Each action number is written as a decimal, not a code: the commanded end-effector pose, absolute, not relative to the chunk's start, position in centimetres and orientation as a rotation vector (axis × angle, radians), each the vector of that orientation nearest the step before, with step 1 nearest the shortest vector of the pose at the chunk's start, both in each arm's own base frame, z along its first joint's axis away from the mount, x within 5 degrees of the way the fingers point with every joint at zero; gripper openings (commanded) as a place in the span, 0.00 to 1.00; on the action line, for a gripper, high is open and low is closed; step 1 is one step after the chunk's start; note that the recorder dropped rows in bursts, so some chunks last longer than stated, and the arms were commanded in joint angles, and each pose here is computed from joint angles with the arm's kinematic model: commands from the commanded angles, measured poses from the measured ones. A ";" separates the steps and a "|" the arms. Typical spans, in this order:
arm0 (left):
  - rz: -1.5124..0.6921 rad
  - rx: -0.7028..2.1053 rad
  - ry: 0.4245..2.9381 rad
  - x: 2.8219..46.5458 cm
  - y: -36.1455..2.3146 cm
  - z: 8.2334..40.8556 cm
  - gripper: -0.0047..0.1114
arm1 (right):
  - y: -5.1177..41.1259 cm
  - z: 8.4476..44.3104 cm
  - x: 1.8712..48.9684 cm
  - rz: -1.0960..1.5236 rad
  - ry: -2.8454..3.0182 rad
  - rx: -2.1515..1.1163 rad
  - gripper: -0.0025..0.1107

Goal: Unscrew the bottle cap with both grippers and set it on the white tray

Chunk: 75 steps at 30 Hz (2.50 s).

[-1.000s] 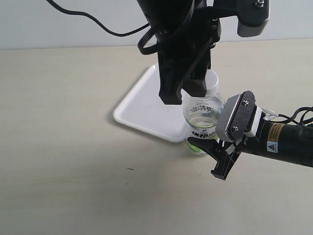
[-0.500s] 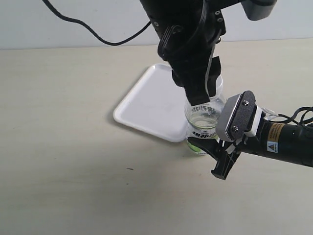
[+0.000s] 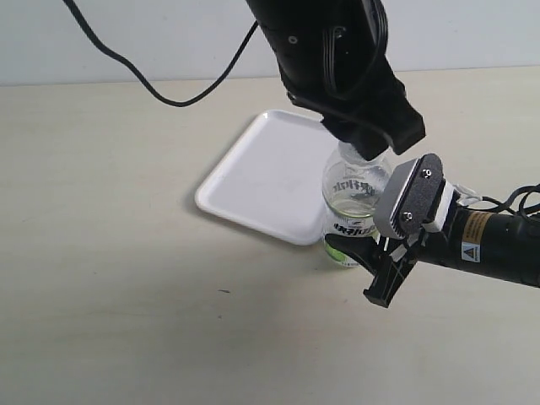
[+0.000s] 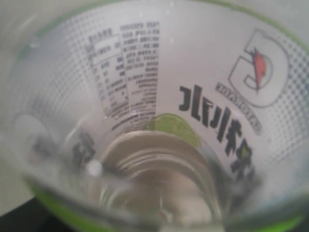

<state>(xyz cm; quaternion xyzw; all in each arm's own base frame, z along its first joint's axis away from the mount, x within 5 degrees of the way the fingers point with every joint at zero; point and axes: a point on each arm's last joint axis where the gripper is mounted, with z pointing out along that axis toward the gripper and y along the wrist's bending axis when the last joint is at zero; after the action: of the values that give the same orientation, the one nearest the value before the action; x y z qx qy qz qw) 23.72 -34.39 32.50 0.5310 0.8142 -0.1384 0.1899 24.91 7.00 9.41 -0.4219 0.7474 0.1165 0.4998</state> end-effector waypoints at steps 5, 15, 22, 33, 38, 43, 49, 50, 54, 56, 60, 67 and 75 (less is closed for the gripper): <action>-0.430 1.418 2.324 23.4 -34.7 32.8 0.04 | 6.7 8.8 24.6 0.261 1.873 -1.054 0.02; -0.437 1.410 2.304 23.5 -34.8 32.9 0.34 | 6.7 8.8 24.6 0.261 1.873 -1.054 0.02; -0.440 1.416 2.272 23.4 -34.8 33.3 0.53 | 6.7 8.8 24.7 0.260 1.873 -1.052 0.02; -0.197 1.800 1.863 23.3 -33.4 35.4 0.53 | 6.7 8.8 24.6 0.253 1.875 -1.062 0.02; -0.056 2.123 1.530 23.3 -33.2 35.0 0.53 | 6.7 8.8 24.6 0.252 1.872 -1.066 0.02; -0.002 2.224 1.359 23.5 -33.5 34.7 0.53 | 6.7 8.7 24.6 0.236 1.862 -1.090 0.02; -0.013 2.266 1.391 23.9 -34.1 33.1 0.53 | 6.6 8.7 24.6 0.225 1.853 -1.102 0.02; -0.013 2.270 1.393 24.0 -34.2 32.9 0.53 | 6.6 8.7 24.6 0.225 1.853 -1.102 0.02; -0.017 2.277 1.399 24.0 -34.3 32.5 0.53 | 6.6 8.7 24.6 0.225 1.854 -1.100 0.02; -0.032 2.282 1.405 23.9 -34.3 32.5 0.53 | 6.6 8.7 24.6 0.225 1.854 -1.100 0.02; -0.044 2.303 1.418 23.8 -34.2 32.4 0.53 | 6.6 8.7 24.6 0.225 1.854 -1.100 0.02; -0.071 2.295 1.426 23.6 -34.3 32.4 0.53 | 6.6 8.7 24.6 0.225 1.854 -1.100 0.02; -0.130 2.292 1.438 23.4 -34.6 32.1 0.53 | 6.6 8.7 24.6 0.225 1.854 -1.100 0.02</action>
<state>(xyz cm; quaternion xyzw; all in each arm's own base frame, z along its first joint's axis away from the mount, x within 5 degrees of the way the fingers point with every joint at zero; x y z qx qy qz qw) 23.64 -34.47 32.33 0.8264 0.5167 -0.0384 0.2205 24.93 6.94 9.37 -0.4349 0.7415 0.1042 0.5003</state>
